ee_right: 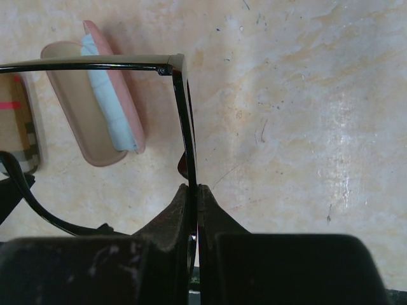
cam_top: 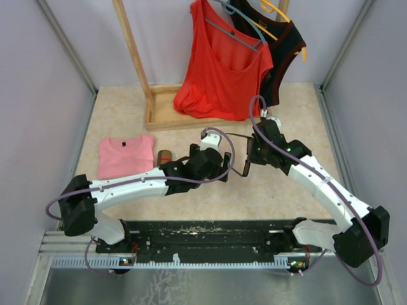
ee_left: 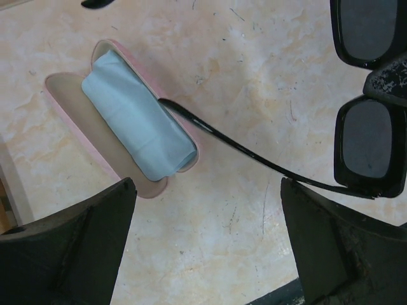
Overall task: Organize the sunglasses
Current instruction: Fold the sunglasses at the center of the board.
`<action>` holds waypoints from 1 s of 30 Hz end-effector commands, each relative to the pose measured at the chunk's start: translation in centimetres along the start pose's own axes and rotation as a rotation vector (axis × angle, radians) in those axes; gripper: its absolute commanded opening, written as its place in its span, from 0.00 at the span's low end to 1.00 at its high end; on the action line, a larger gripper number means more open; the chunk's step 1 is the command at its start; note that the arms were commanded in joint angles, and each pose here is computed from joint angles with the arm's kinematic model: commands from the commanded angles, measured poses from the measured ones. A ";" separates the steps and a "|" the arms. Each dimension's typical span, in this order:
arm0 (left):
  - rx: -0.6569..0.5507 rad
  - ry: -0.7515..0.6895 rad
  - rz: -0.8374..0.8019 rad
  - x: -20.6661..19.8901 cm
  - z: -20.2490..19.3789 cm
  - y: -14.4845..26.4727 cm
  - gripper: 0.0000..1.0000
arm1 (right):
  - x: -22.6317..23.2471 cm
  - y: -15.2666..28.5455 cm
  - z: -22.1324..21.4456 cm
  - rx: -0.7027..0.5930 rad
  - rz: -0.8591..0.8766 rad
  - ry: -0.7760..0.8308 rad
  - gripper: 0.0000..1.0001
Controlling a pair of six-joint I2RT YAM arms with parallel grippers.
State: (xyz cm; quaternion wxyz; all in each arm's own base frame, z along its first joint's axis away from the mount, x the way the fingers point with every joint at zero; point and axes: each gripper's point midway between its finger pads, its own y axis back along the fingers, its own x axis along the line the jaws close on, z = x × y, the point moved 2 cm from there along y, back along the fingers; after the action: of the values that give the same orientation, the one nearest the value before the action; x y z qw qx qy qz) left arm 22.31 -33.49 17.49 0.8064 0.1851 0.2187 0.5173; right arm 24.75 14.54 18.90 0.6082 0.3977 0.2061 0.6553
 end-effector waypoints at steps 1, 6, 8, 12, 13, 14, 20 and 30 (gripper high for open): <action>-0.065 0.010 0.012 -0.5 2.4 -0.8 1.00 | 1.3 1.6 0.1 -0.023 0.083 0.005 0.00; -0.068 0.006 0.005 -0.9 2.8 -1.4 1.00 | 2.1 1.7 -0.4 -0.007 0.113 0.023 0.00; -0.066 0.004 -0.002 -1.2 2.9 -1.5 1.00 | 2.2 1.5 -0.8 0.002 0.114 0.020 0.00; -0.059 0.002 -0.007 -1.6 2.9 -1.8 1.00 | 2.8 1.0 -1.6 0.014 0.133 0.020 0.00; -0.057 -0.001 -0.007 -1.6 2.9 -1.9 1.00 | 3.0 0.9 -1.8 0.018 0.134 0.022 0.00; -0.056 -0.002 -0.008 -1.7 2.9 -2.0 1.00 | 3.1 0.8 -2.0 0.023 0.136 0.025 0.00; -0.045 -0.008 -0.007 -1.9 2.5 -2.6 1.00 | 4.0 0.6 -2.5 0.031 0.157 0.029 0.00; -0.027 -0.009 -0.025 -2.5 1.8 -3.3 1.00 | 4.8 0.7 -3.2 0.044 0.226 0.016 0.00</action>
State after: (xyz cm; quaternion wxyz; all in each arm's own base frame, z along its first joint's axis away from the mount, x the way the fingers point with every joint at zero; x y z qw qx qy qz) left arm 24.49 -35.74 16.26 0.8029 0.2023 0.2017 0.5231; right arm 21.76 17.90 17.15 0.5474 0.4228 0.2236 0.6868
